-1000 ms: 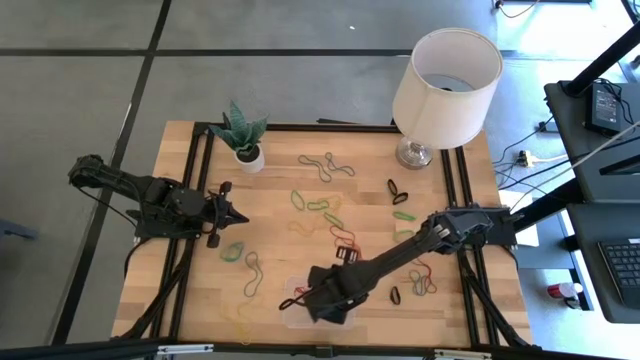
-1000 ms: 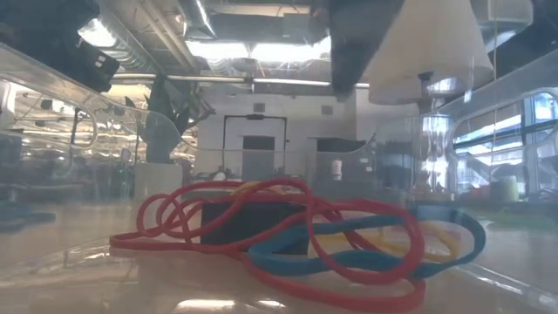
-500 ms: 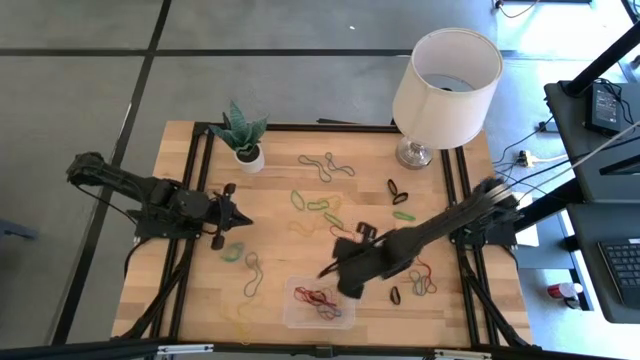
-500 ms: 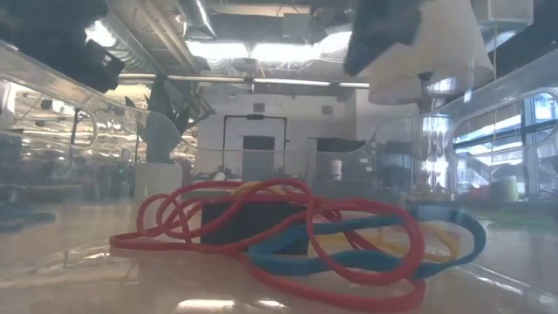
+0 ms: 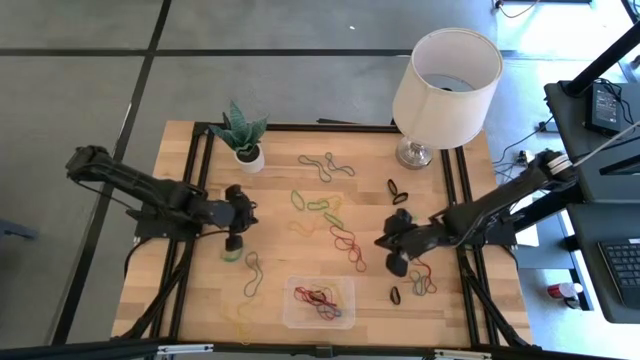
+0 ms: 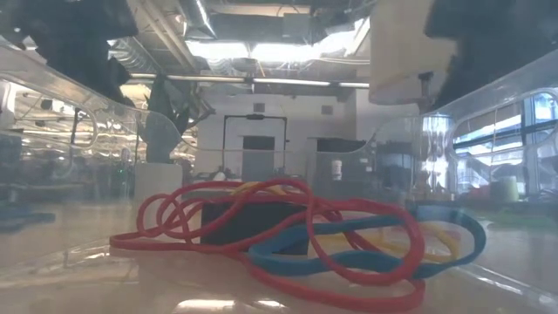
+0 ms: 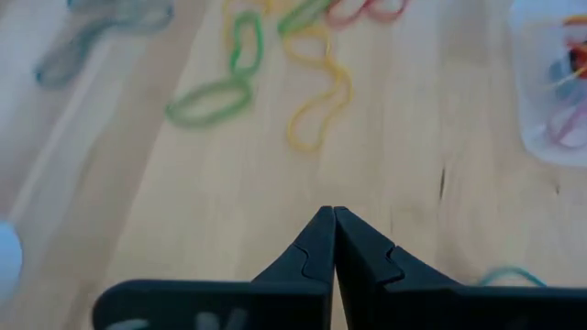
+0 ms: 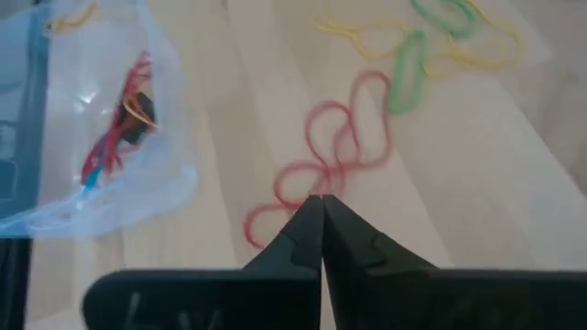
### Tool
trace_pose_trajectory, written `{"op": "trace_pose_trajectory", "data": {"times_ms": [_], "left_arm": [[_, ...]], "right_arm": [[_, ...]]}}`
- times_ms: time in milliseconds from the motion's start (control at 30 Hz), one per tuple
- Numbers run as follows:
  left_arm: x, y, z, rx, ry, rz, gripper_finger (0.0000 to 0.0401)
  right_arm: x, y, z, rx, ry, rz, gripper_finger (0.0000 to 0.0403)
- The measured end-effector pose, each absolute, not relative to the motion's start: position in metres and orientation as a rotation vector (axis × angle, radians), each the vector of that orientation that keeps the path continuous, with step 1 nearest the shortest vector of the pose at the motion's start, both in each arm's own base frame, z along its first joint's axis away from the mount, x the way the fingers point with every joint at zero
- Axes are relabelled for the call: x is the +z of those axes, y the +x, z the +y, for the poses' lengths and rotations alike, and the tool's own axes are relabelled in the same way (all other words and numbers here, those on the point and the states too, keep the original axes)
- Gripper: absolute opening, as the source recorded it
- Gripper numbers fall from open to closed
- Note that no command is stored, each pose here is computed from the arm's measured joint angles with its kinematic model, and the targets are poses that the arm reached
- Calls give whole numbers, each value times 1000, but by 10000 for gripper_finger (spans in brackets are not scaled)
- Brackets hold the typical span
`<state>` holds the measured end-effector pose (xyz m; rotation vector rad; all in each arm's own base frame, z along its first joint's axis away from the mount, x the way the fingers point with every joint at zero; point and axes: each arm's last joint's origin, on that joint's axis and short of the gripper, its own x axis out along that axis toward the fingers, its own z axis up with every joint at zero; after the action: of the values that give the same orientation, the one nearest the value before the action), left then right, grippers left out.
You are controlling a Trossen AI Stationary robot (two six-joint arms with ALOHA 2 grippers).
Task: Pick and place rubber bands into bin
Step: Put the blue rubber band into the transparent bin
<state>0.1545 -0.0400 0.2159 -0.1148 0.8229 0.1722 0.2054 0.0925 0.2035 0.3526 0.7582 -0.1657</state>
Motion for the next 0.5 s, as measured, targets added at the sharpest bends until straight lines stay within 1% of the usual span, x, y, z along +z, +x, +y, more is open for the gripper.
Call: {"op": "trace_pose_trajectory", "data": {"times_ms": [133,333,500], "left_arm": [[208,155,-42,213,-244,947,26],[191,153,-44,352,-456,1142,83],[179,159,-48,376,-509,1246,126]], "right_arm": [[191,190,84,-168,360,757,6],[182,181,80,-158,316,771,6],[180,179,79,-134,246,784,6]]}}
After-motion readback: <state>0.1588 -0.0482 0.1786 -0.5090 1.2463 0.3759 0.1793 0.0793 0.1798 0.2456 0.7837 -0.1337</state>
